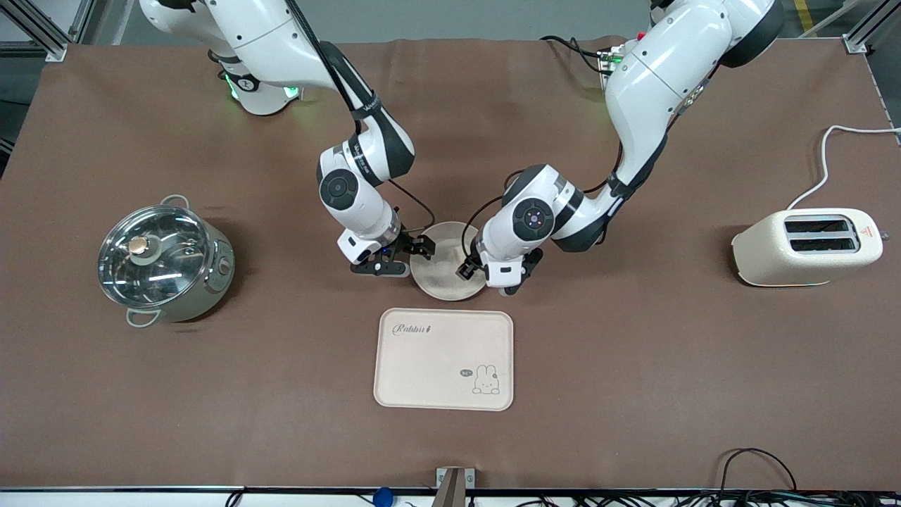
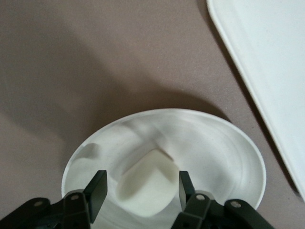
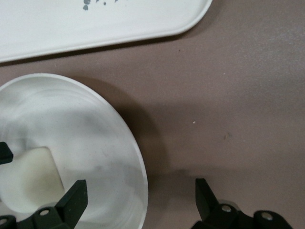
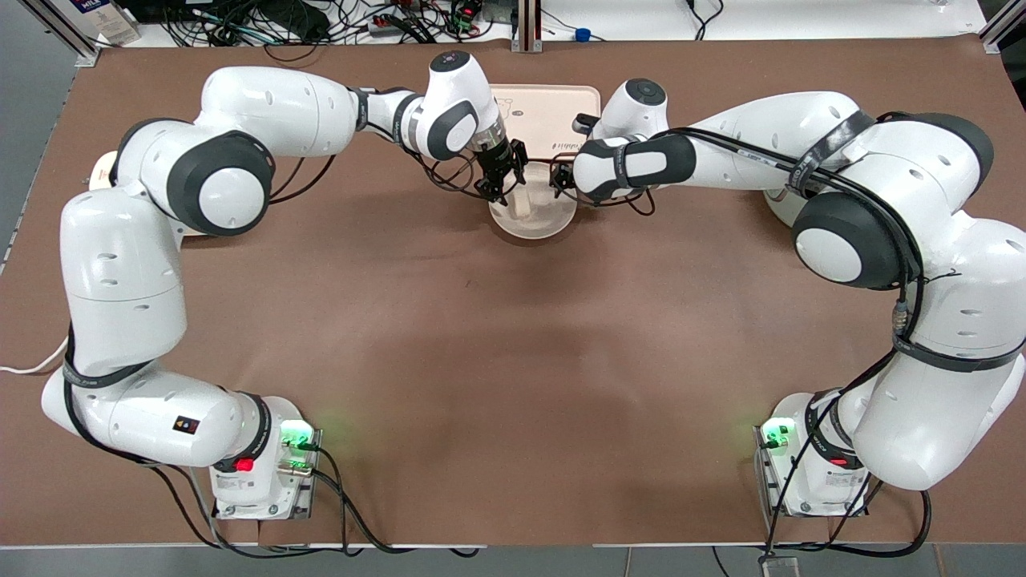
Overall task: Place bun in plate and plate on tray
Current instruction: 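Lower the bun onto the white plate with the left gripper and release, then grip and lift the plate rim with the right gripper while the left gripper withdraws, then lower the plate onto the tray and open the right gripper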
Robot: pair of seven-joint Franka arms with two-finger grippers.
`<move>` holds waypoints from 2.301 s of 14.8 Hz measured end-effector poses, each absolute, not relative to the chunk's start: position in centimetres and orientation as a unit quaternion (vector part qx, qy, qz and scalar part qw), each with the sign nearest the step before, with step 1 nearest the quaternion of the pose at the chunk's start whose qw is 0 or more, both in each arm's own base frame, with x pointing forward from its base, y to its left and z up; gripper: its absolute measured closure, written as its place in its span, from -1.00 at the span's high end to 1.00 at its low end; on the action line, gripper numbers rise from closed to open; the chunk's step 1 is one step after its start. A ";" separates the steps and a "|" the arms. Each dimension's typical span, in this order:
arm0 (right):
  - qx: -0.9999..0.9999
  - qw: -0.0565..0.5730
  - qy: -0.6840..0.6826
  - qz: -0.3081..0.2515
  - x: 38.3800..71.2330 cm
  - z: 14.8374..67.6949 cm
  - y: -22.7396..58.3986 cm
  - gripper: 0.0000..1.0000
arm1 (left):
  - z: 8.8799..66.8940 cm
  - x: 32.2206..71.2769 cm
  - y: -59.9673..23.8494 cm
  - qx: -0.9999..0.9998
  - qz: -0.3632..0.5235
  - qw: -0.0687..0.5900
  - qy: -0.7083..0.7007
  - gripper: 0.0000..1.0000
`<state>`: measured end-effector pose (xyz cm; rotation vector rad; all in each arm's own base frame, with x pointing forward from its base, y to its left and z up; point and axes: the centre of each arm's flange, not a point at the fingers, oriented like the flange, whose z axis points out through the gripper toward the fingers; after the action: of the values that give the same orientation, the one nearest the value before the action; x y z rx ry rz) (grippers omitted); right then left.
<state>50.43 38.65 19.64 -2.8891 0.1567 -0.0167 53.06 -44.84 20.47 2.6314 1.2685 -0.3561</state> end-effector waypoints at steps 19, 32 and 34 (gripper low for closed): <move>-0.976 0.188 0.097 -0.049 55.8 31.0 36.3 -0.93 | 49.2 64.2 -17.4 0.984 0.014 0.041 0.175 1.00; -0.975 0.173 0.135 -0.029 66.6 20.4 34.7 -0.93 | 62.7 57.0 -6.6 0.999 -0.004 -0.040 0.020 1.00; -0.975 0.174 0.134 -0.032 67.0 20.0 34.9 -0.93 | 62.8 56.2 -6.6 0.999 -0.010 -0.028 0.019 1.00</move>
<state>67.04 34.87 20.03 -2.7634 0.3811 -0.0896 56.17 -6.55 62.77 3.1978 0.0596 -0.0321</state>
